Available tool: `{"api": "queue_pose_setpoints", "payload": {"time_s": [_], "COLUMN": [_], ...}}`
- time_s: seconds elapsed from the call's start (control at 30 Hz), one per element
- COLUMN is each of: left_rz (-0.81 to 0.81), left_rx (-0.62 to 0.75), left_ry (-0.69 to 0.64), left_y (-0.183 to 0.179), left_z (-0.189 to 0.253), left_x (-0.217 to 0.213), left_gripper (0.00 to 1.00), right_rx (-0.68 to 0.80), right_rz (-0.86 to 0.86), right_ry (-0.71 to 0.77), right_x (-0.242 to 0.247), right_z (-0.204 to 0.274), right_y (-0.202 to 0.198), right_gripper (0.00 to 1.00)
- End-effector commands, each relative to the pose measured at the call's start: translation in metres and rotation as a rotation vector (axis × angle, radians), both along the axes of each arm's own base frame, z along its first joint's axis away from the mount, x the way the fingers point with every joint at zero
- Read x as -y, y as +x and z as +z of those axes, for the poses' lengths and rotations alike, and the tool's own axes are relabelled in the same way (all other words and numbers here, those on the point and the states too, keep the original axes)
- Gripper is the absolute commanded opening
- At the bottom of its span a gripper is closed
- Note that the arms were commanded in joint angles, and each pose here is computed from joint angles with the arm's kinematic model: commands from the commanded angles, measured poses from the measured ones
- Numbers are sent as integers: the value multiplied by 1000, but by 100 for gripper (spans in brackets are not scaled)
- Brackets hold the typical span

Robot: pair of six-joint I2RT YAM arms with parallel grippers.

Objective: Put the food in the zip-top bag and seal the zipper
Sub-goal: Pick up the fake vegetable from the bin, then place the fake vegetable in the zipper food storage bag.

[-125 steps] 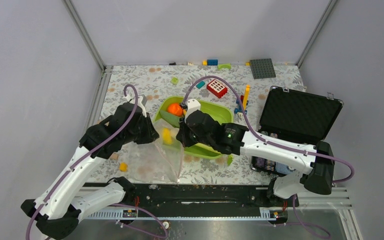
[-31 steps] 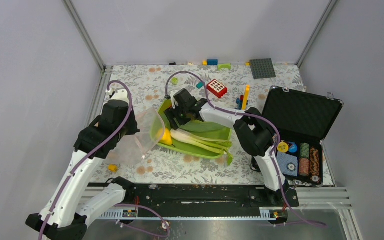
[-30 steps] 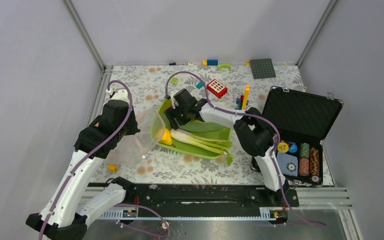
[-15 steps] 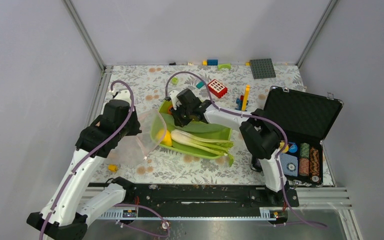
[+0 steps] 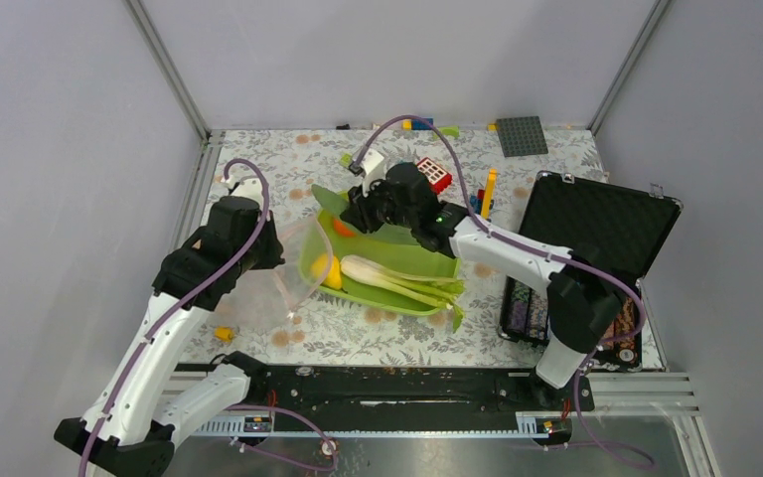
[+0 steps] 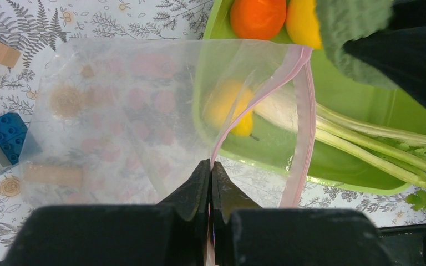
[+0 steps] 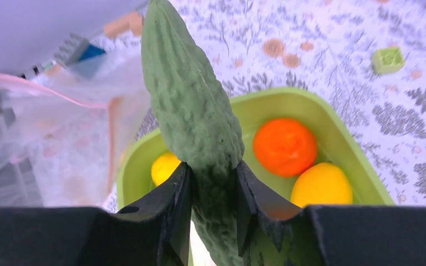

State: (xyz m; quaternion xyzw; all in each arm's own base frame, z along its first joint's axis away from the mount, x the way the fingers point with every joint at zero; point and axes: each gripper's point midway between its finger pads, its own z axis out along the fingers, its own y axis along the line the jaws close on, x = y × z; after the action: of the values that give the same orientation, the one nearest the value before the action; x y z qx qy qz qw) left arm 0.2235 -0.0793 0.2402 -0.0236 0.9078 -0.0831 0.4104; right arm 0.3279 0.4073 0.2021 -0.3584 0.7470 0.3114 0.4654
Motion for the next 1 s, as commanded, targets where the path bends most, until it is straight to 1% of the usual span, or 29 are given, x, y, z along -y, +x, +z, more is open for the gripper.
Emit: {"api": "queue_pose_setpoints", "payload": {"time_s": [0.0, 0.1, 0.2, 0.27, 0.33, 0.43, 0.5, 0.67, 0.8, 0.97], "left_rz": [3, 10, 5, -4, -28, -74, -103, -195, -232, -228], "left_rx": [35, 23, 23, 25, 22, 11, 2, 1, 3, 18], "left_ry": [-61, -75, -98, -117, -142, -177, -198, -253, -282, -290], "left_y": [9, 9, 9, 8, 7, 5, 3, -3, -8, -11], "left_z": [14, 13, 16, 19, 22, 23, 24, 27, 29, 33], "left_x": [9, 11, 15, 18, 24, 35, 41, 57, 63, 62], "left_gripper": [0, 0, 0, 0, 0, 0, 0, 0, 0, 0], "right_rx": [167, 221, 274, 275, 254, 165, 137, 73, 0, -37], "right_rz": [-96, -122, -81, -28, 64, 208, 326, 585, 689, 741], "right_ry": [271, 402, 566, 677, 758, 891, 999, 1195, 1260, 1252], "right_x": [5, 16, 30, 38, 42, 44, 47, 49, 35, 10], "right_z": [95, 139, 187, 211, 230, 250, 274, 319, 330, 323], "right_y": [12, 4, -21, -42, -68, -103, -127, -165, -177, -193], "right_gripper": [3, 3, 3, 4, 4, 4, 4, 4, 4, 4]}}
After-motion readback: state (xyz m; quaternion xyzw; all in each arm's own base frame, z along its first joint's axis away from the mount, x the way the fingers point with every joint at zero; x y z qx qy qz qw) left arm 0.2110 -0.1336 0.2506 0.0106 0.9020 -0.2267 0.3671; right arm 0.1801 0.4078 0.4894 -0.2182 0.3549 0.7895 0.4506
